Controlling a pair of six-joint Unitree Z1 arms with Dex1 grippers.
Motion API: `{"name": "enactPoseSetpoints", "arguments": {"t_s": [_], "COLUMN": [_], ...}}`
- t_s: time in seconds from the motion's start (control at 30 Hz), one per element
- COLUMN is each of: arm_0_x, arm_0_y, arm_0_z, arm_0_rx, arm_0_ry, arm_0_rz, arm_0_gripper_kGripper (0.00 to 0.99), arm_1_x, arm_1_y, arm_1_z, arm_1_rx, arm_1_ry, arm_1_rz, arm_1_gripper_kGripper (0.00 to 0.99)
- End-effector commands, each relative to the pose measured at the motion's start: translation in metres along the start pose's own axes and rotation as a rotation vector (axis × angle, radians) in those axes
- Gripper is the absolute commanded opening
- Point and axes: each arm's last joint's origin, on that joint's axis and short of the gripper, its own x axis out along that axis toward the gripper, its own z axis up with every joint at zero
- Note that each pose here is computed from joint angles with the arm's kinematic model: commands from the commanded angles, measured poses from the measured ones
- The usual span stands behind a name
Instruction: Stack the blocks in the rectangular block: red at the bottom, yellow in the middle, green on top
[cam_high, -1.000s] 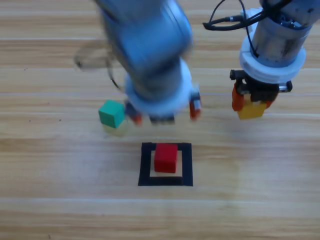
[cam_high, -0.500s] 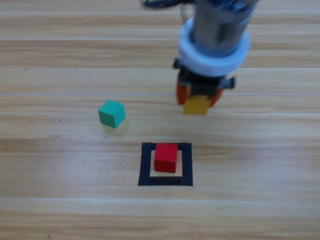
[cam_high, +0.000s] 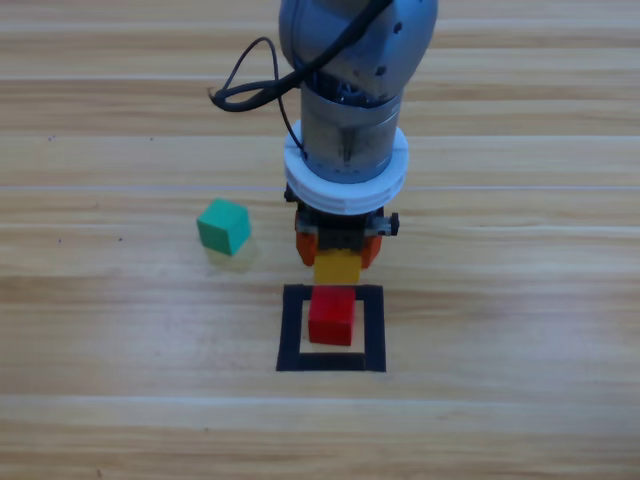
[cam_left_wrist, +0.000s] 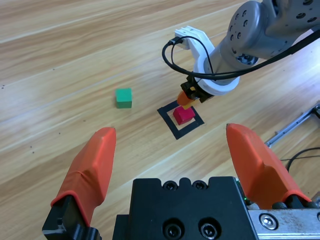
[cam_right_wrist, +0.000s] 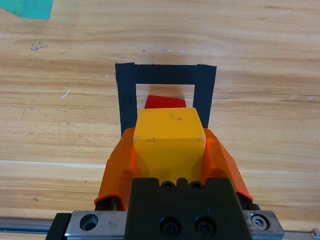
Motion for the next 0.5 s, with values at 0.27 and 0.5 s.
{"name": "enactPoseSetpoints", "arguments": {"t_s": [0.27,0.5], "arm_0_x": [0.004,0.008], "arm_0_y": [0.002,0.001], "arm_0_z": [-0.007,-0.007], "arm_0_rx": [-0.023,-0.029], "arm_0_ry": [0.043,0.054], "arm_0_rz": [0.005,0.01], "arm_0_gripper_kGripper": [0.95,0.95], "arm_1_x": [0.046,0.049], "arm_1_y": [0.016,0.019], "arm_1_z": [-0.016,-0.02], "arm_1_rx": [-0.023,-0.026], "arm_1_ry": [0.063,0.076], "arm_1_rz": [-0.071,-0.068], "arm_1_gripper_kGripper": [0.0,0.0]}}
